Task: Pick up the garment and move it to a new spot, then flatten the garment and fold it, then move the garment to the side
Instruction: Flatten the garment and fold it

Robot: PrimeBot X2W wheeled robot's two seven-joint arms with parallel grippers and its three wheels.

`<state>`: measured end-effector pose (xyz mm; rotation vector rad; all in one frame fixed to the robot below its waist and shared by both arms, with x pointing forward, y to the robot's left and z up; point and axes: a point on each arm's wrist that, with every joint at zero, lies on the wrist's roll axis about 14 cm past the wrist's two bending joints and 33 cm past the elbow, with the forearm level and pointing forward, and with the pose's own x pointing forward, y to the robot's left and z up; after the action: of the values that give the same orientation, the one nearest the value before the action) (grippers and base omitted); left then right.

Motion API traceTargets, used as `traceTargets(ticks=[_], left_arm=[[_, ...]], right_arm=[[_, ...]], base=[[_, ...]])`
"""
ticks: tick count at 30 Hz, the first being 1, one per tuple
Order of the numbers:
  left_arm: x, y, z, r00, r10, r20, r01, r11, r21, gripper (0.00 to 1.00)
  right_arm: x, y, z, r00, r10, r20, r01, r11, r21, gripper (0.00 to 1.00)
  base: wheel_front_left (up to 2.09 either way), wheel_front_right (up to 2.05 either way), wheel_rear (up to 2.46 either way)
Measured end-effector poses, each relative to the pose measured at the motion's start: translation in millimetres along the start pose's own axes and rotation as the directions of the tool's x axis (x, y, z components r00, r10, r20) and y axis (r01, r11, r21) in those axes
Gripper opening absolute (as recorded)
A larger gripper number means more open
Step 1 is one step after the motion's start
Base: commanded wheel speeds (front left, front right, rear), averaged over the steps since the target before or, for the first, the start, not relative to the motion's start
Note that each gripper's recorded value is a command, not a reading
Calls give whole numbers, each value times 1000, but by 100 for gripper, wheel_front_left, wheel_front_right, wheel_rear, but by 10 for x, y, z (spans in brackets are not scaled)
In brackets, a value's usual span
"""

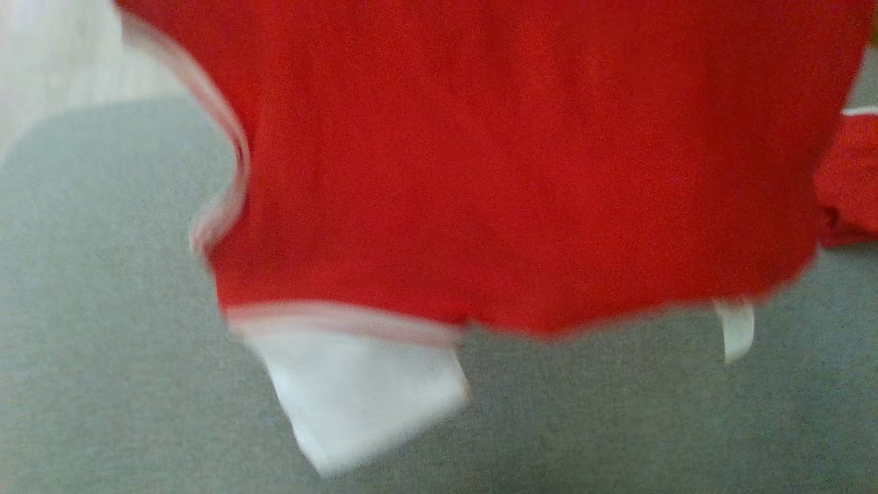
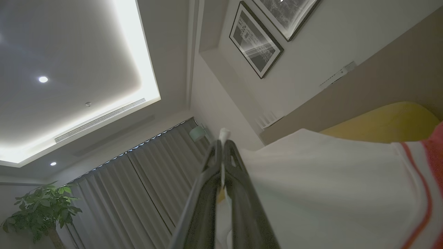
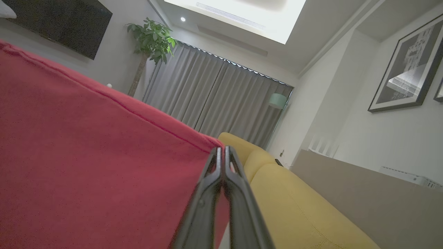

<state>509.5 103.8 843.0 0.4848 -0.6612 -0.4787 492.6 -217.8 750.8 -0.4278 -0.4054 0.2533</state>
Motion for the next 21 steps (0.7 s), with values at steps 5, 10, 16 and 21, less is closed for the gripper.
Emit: traceTargets(ticks=[5, 10, 16, 21], left_arm=[[409, 146, -238, 998, 38, 42, -39, 999, 36, 0], [698, 63, -490, 995, 34, 98, -40, 997, 59, 0], [684, -241, -940, 993, -10, 121, 10, 1000, 4, 0], [219, -715, -1783, 994, -105, -39, 101, 989, -107, 0]], right_arm=[[542, -13, -211, 999, 8, 43, -7, 1000, -18, 0], [910, -112, -500, 998, -8, 57, 13, 996, -87, 0], [1081, 179, -944, 997, 65, 36, -60, 989, -132, 0], [820, 665, -1742, 981, 156, -117, -161, 986, -43, 0]], base=[[0, 0, 0], [0, 0, 0], [0, 0, 0], [0, 0, 0]])
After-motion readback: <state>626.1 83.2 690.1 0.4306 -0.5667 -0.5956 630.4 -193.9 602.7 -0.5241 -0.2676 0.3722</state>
